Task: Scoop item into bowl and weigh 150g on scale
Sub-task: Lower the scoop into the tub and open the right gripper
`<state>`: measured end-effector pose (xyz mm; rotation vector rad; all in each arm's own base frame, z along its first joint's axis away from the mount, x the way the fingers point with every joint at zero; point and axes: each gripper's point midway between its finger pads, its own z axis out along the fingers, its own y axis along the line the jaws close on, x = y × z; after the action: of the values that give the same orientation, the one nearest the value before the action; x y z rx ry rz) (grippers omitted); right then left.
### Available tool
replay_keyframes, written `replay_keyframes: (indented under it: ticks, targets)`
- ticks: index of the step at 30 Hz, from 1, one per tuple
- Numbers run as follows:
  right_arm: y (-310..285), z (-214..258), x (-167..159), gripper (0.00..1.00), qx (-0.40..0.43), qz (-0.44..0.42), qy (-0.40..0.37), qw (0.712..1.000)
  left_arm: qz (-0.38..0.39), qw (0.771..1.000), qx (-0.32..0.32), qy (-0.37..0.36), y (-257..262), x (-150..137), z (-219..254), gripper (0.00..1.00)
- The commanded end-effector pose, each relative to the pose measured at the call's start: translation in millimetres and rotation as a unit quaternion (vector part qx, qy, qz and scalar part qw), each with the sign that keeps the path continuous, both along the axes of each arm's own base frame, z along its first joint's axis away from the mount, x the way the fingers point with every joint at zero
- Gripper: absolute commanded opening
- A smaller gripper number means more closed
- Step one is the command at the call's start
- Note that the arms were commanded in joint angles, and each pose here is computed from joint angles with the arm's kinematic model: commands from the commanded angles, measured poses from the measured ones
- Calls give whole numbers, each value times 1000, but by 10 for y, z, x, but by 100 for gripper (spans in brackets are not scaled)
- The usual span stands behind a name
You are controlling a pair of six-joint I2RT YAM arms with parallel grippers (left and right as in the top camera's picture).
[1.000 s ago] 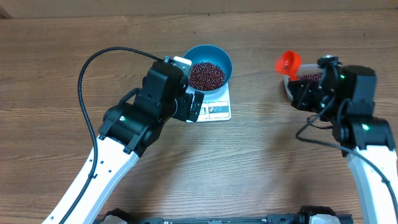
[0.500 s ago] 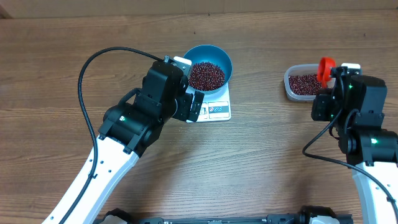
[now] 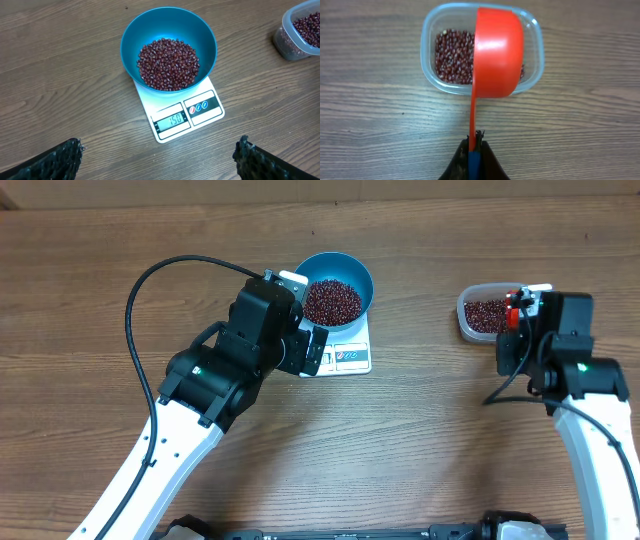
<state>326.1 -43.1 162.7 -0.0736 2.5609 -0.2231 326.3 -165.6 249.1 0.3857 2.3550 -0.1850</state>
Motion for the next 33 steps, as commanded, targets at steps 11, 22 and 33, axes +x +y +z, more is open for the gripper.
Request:
replay_keyframes:
  ticks: [11,22,33]
  targets:
    - [65,-163,144,4,30,3,6,1000,-9,1000,-5,-15,-9,-1,129,100]
    - [127,-371,313,4,194,-217,-11,957,-9,1000,-5,-15,-9,-2,128,100]
    - [123,-641,423,15,241,-307,0,921,-9,1000,-5,-15,-9,-1,129,99]
